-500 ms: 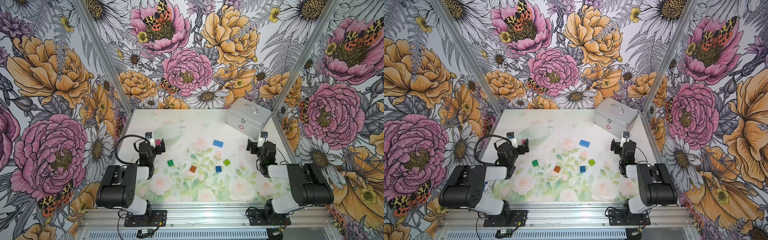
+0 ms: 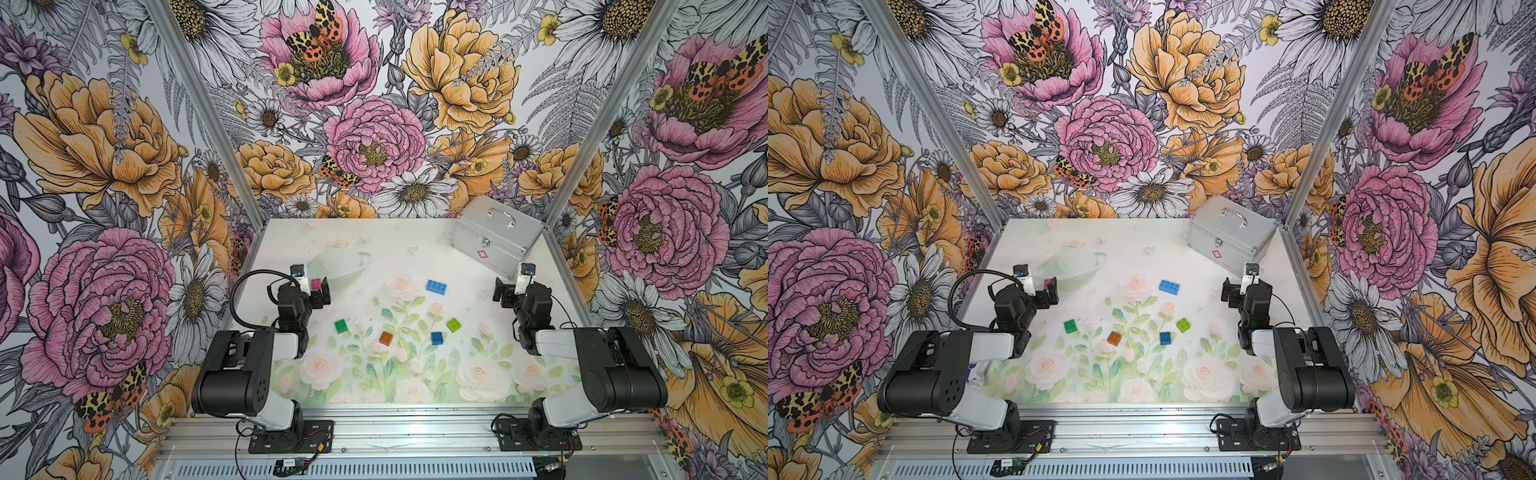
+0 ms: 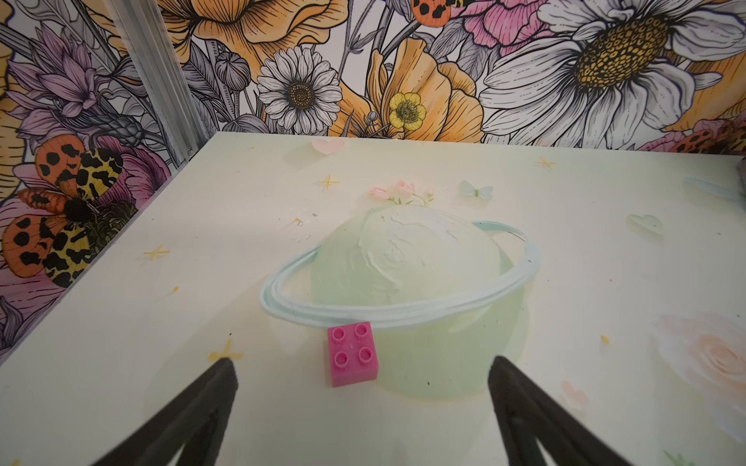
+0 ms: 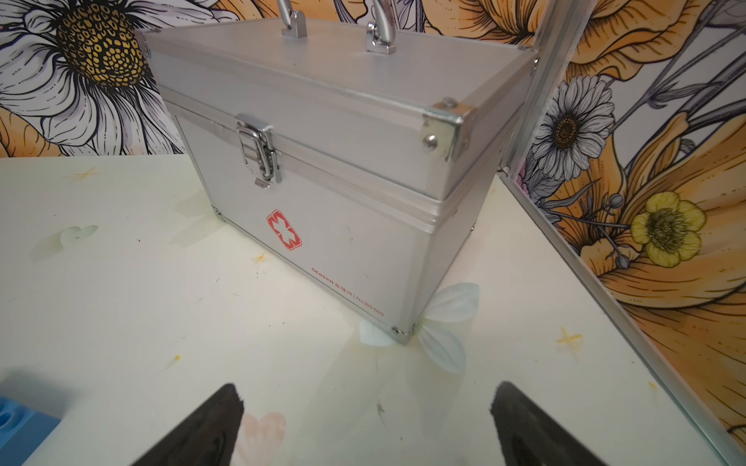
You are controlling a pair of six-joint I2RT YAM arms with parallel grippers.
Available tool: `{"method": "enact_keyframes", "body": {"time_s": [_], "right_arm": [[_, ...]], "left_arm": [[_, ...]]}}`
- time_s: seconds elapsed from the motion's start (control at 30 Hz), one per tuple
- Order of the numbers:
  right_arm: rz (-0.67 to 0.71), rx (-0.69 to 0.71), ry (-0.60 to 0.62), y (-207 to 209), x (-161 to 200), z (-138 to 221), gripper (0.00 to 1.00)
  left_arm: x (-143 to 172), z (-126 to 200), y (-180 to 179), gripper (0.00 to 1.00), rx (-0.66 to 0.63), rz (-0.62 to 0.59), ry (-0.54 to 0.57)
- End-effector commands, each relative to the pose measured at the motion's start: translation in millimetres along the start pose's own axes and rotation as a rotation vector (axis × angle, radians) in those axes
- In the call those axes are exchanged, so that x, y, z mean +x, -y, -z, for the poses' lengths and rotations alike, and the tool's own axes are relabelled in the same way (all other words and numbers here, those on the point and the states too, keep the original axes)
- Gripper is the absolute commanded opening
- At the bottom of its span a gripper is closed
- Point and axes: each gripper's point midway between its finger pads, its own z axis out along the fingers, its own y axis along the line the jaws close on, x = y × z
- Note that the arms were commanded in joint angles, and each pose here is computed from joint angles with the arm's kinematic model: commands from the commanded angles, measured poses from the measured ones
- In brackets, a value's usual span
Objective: Assemble the letter v with lego
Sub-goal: Pick up the lego brick from the center of the board.
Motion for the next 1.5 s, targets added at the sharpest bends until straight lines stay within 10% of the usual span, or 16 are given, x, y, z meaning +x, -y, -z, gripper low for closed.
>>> {"method": "enact_keyframes", "body": {"time_s": [0.0, 0.23, 0.43, 0.57, 0.8, 1.47], "right_arm": [[0.004, 0.012, 0.029, 3, -11, -4, 0.99], [0.010, 0.023, 0.034, 3, -15, -2, 0.99], [-0.072, 0.009, 0.007, -15, -80, 38, 0.99], [-0.340, 0.077, -0.043, -1, -81, 59, 0.99], [-0.351, -0.152, -0.322, -71, -42, 59, 0.86], [-0.243, -0.112, -0.661, -214, 37, -9, 0.89]], "left_arm": [[-14, -4, -7, 0.99, -0.020, -0.010, 0.043], [-14, -4, -8, 0.99, -0.017, -0.006, 0.041], [-52, 24, -29, 0.99, -0.269, 0.000, 0.074], [-73, 62, -48, 0.99, -0.393, 0.389, -0.050], [-44, 48, 10, 0.99, -0.150, 0.401, -0.404], [-3, 55, 75, 0.99, 0.056, 0.342, -0.568]]}}
